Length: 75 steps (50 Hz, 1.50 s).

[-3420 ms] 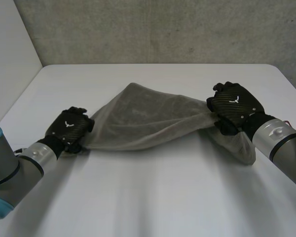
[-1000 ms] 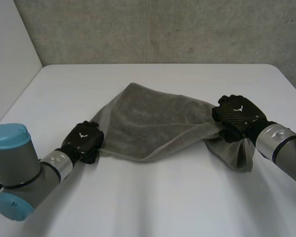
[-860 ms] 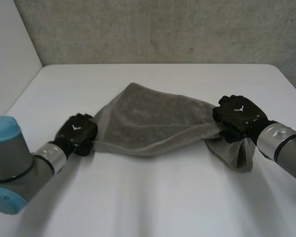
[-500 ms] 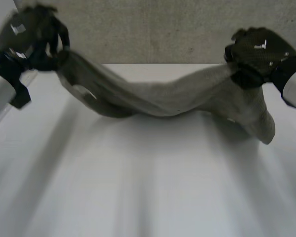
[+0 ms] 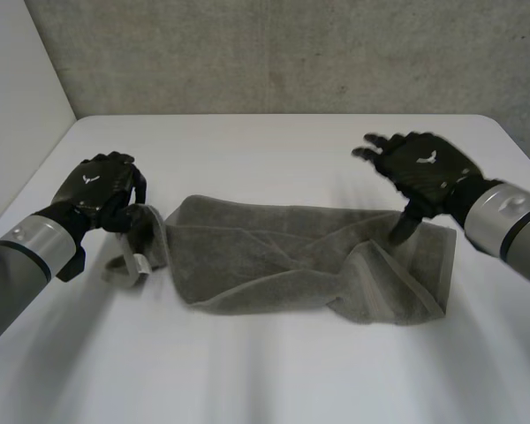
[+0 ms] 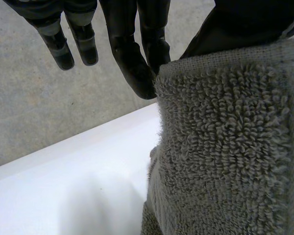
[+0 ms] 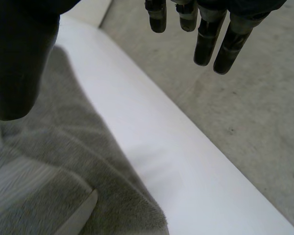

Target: Fold the towel.

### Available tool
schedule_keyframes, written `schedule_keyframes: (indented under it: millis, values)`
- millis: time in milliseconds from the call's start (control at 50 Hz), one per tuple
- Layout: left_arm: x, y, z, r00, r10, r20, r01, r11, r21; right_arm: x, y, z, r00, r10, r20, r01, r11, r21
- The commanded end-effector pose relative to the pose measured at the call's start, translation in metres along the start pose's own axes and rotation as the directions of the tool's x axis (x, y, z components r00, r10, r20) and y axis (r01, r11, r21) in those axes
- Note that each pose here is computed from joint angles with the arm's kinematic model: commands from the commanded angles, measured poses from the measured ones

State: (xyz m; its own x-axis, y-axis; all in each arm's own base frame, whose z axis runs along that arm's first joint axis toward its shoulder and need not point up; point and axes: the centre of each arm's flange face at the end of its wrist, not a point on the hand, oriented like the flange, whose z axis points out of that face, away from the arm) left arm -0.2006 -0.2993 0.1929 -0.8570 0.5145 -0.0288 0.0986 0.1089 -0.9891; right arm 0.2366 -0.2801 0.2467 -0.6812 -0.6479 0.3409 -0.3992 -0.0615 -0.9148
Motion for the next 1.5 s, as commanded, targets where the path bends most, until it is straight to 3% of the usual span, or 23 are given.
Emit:
schedule_keyframes:
  millis: [20, 200, 420, 640, 760, 980, 1100, 1140, 1180, 1240, 1280, 1360, 1460, 1500]
  values:
    - [0.003, 0.004, -0.003, 1.0, -0.008, -0.011, 0.008, 1.0, -0.009, 0.013, 0.017, 0.012, 0.986, 0.168, -0.005, -0.168, 0.982, -0.085]
    - [0.007, 0.007, -0.005, 1.0, -0.013, -0.021, 0.013, 1.0, -0.02, 0.004, 0.066, 0.038, 0.954, 0.295, 0.056, -0.266, 0.916, -0.299]
    - [0.007, 0.007, -0.007, 1.0, -0.012, -0.021, 0.011, 1.0, -0.02, -0.012, 0.09, 0.054, 0.927, 0.349, 0.139, -0.284, 0.893, -0.35]
    - [0.009, 0.008, -0.007, 1.0, -0.013, -0.026, 0.012, 1.0, -0.024, -0.021, 0.103, 0.063, 0.942, 0.287, 0.173, -0.209, 0.906, -0.368]
    - [0.007, 0.005, -0.008, 1.0, -0.009, -0.019, 0.009, 1.0, -0.014, -0.014, 0.085, 0.06, 0.951, 0.257, 0.17, -0.192, 0.926, -0.323]
    - [0.015, -0.035, -0.025, 0.996, 0.034, -0.083, -0.028, 0.997, 0.075, 0.015, 0.003, 0.013, 0.987, 0.123, 0.101, -0.11, 0.986, -0.126]
    - [0.027, -0.063, -0.052, 0.99, 0.043, -0.132, -0.032, 0.996, 0.083, 0.021, -0.032, -0.02, 0.994, -0.088, 0.071, 0.091, 0.995, -0.045]
    - [0.028, -0.07, -0.058, 0.989, 0.046, -0.141, -0.034, 0.996, 0.088, 0.025, -0.034, -0.026, 0.985, -0.157, 0.065, 0.161, 0.985, -0.056]
    - [0.028, -0.077, -0.064, 0.988, 0.048, -0.148, -0.034, 0.995, 0.092, 0.033, -0.035, -0.036, 0.95, -0.301, 0.077, 0.308, 0.946, -0.098]
    - [0.023, -0.087, -0.07, 0.987, 0.049, -0.154, -0.035, 0.995, 0.096, 0.033, -0.035, -0.039, 0.92, -0.381, 0.097, 0.39, 0.915, -0.104]
    - [0.017, -0.093, -0.071, 0.987, 0.057, -0.152, -0.042, 0.994, 0.104, 0.033, -0.036, -0.038, 0.843, -0.525, 0.118, 0.536, 0.838, -0.096]
    - [0.008, -0.09, -0.067, 0.987, 0.082, -0.138, -0.069, 0.993, 0.097, 0.035, -0.031, -0.031, 0.793, -0.598, 0.116, 0.608, 0.79, -0.082]
    - [-0.007, -0.066, -0.042, 0.98, 0.145, -0.137, -0.143, 0.989, 0.024, 0.042, -0.026, -0.001, 0.747, -0.664, 0.019, 0.664, 0.747, -0.016]
    - [-0.009, -0.06, -0.031, 0.971, 0.184, -0.154, -0.185, 0.983, 0.014, 0.045, -0.035, 0.024, 0.689, -0.716, -0.112, 0.724, 0.688, 0.054]
